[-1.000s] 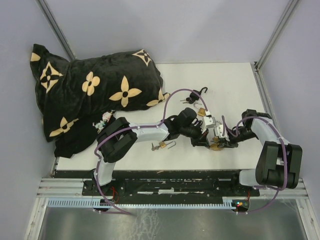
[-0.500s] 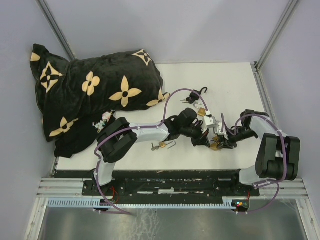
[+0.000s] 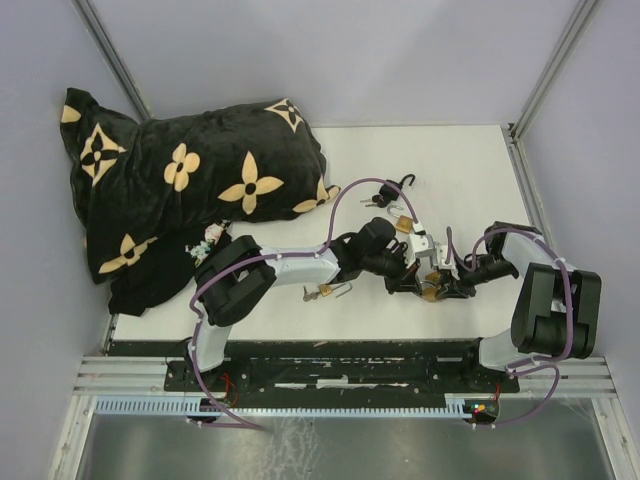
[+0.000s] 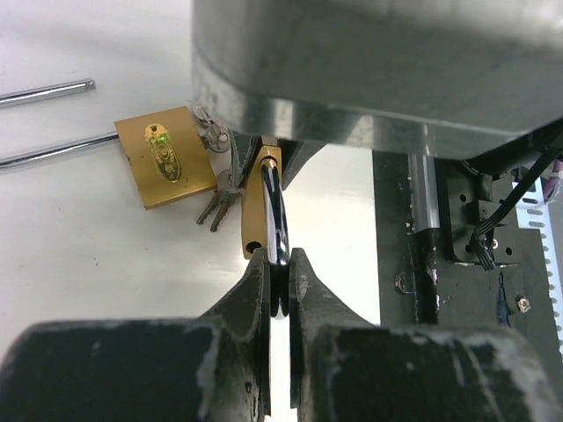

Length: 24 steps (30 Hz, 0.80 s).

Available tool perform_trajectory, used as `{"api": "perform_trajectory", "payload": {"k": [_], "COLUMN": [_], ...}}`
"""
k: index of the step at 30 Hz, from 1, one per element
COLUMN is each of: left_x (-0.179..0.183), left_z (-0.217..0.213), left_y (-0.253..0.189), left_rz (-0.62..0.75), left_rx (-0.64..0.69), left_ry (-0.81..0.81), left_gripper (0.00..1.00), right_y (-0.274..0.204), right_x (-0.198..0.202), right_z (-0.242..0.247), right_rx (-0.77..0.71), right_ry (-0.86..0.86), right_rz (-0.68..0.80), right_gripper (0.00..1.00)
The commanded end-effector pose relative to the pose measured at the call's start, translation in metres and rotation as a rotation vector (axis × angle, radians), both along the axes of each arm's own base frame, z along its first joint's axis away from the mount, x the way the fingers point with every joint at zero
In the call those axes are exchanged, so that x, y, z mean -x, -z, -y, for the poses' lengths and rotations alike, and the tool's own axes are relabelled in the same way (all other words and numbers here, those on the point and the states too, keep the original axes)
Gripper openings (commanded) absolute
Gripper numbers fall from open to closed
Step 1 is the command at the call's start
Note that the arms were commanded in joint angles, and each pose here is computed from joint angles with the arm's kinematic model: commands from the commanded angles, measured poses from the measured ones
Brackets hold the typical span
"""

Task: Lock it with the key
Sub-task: Lock the lock.

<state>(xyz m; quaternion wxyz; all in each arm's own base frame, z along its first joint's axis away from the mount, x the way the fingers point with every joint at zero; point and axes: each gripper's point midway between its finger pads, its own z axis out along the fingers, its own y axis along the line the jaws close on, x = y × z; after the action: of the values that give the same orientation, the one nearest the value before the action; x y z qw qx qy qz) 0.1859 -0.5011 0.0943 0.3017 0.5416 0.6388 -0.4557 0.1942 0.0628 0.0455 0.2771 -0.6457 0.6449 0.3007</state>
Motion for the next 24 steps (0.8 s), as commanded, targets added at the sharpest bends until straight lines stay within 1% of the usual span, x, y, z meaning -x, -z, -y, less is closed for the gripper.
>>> {"api": "perform_trajectory", "payload": {"k": [1,5,11,20,24], "left_x": [-0.008,-0.005,-0.001,0.007,0.012], "left_z": [0.028,0.031,0.029,0.02,0.017], "left_y": [-0.041,-0.029,-0.003,0.02,0.026], "left_rz": [0.132,0.154,0.152,0.221,0.224], "left_rx": [0.187,0.167,0.125,0.058,0.049], "left_ry": [0.025,0.023,0.036,0.12,0.159], "left_gripper": [0.03,0.03,0.03,0.03,0.03], "right_y": [0.017,0.016,0.015,0.017,0.016], "right_x": [0.014,0.01,0.008,0.003,0.003], "right_z": [0.01,0.011,0.011,0.011,0.012], "right_rx": [0.079,0.076,0.078,0.078,0.077], "right_ry": [-0.025,-0.005,0.014,0.029,0.025], "right_rz": [-0.044,-0.066,-0.072,-0.07,-0.071], "right_gripper": [0.02,0.02,0.02,0.02,0.02]}}
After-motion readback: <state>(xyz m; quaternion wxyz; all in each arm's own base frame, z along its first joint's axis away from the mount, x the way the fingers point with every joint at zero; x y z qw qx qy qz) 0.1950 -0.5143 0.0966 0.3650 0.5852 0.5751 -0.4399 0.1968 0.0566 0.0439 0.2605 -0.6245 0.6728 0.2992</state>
